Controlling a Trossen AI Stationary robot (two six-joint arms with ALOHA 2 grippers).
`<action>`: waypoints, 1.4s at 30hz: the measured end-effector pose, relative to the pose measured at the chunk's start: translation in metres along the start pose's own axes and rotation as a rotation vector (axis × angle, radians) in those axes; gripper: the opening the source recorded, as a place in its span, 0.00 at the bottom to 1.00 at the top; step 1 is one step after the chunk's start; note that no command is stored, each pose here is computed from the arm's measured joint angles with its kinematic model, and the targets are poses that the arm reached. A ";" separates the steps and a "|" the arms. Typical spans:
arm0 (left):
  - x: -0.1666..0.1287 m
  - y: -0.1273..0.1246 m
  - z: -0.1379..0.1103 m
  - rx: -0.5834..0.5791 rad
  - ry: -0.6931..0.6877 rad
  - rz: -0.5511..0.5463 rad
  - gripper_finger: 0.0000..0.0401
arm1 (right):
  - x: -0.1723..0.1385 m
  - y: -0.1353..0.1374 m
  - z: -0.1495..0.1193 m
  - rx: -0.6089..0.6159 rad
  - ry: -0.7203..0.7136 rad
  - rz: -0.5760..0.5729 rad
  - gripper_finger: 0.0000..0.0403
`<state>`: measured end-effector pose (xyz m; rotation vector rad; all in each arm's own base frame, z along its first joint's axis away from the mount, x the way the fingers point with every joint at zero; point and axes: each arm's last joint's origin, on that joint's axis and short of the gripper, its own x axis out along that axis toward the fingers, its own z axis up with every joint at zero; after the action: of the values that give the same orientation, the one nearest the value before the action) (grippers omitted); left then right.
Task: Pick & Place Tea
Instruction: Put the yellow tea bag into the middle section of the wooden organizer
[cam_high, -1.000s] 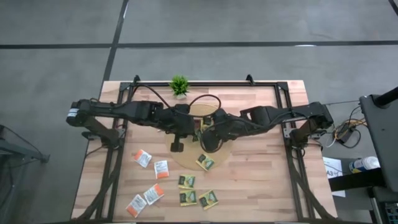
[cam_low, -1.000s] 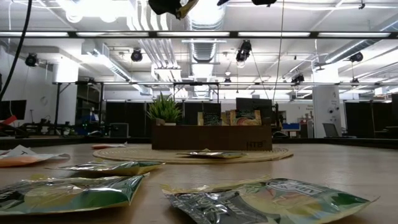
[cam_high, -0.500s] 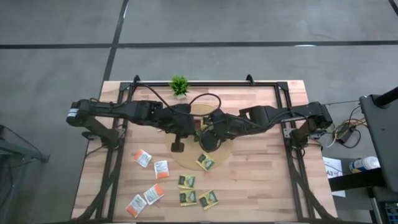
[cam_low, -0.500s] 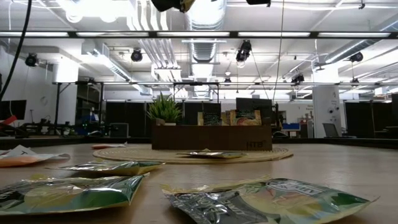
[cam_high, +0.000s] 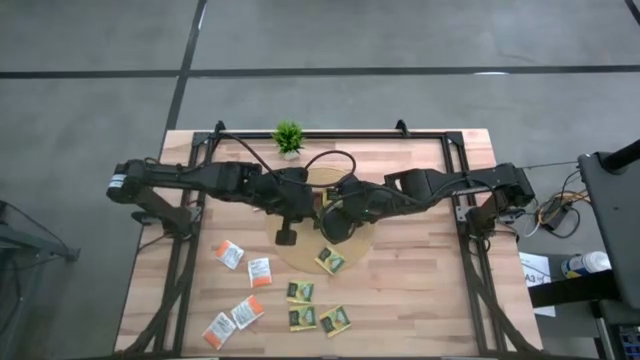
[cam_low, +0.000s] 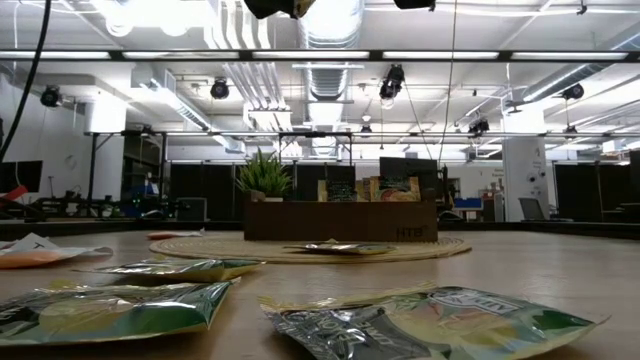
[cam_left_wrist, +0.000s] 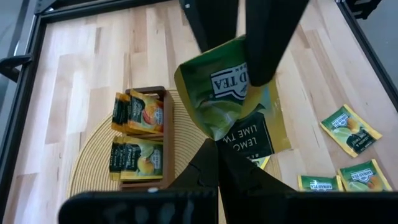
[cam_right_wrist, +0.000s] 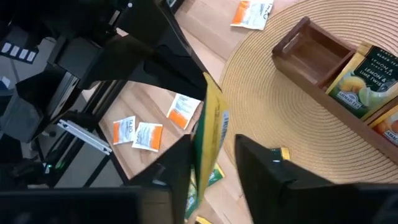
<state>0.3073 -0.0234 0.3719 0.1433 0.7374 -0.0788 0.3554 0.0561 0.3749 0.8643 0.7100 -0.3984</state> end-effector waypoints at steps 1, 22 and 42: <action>0.000 0.000 0.000 0.000 0.000 0.000 0.00 | 0.000 0.000 0.000 -0.003 0.000 0.001 0.23; -0.002 -0.002 -0.009 -0.129 0.089 -0.035 0.30 | -0.001 0.003 0.000 -0.072 0.018 0.041 0.04; -0.037 -0.003 -0.009 -0.274 0.017 -0.109 0.62 | -0.021 0.013 -0.016 -0.226 -0.071 0.033 0.03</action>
<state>0.2734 -0.0237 0.3898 -0.1579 0.7654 -0.0799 0.3415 0.0774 0.3900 0.6448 0.6603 -0.3107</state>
